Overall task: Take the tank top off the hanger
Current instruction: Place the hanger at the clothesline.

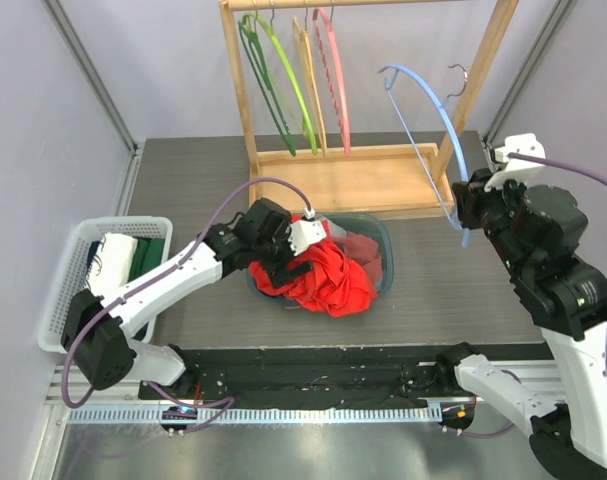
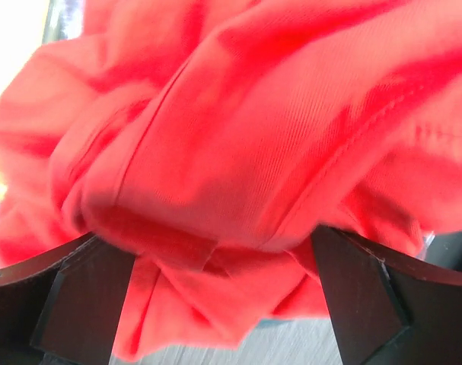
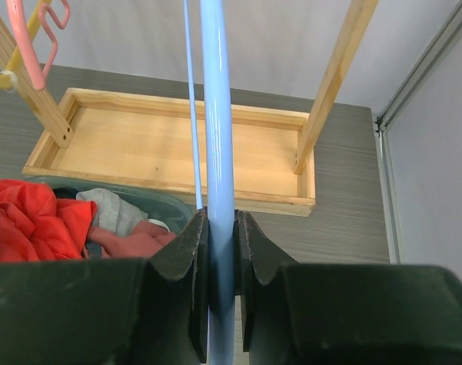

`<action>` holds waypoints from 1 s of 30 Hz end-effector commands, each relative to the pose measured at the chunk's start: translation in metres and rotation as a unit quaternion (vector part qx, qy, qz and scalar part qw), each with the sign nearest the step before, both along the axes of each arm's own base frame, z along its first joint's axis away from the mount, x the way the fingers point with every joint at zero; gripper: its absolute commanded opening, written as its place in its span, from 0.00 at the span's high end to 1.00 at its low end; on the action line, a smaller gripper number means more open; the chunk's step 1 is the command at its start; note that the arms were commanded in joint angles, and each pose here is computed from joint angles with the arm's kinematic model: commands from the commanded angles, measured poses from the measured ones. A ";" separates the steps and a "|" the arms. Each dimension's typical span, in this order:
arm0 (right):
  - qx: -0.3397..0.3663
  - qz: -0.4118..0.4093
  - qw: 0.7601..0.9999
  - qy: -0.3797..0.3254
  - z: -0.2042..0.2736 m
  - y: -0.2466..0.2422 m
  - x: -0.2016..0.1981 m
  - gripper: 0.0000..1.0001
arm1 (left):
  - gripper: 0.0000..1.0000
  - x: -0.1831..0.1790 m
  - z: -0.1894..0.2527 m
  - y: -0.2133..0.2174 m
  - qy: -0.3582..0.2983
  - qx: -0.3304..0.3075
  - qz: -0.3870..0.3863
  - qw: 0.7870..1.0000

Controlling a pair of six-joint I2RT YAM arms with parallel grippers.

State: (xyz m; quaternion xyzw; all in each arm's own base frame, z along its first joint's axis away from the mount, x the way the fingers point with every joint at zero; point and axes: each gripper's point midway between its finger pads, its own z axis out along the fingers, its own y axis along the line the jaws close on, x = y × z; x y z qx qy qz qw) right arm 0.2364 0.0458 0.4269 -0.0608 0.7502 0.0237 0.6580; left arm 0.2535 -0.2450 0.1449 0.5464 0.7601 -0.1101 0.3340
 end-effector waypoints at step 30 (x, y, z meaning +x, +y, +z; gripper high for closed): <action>-0.020 0.010 0.995 -0.098 0.116 0.044 0.113 0.99 | 0.00 -0.072 0.239 0.067 -0.037 -0.054 0.018 0.998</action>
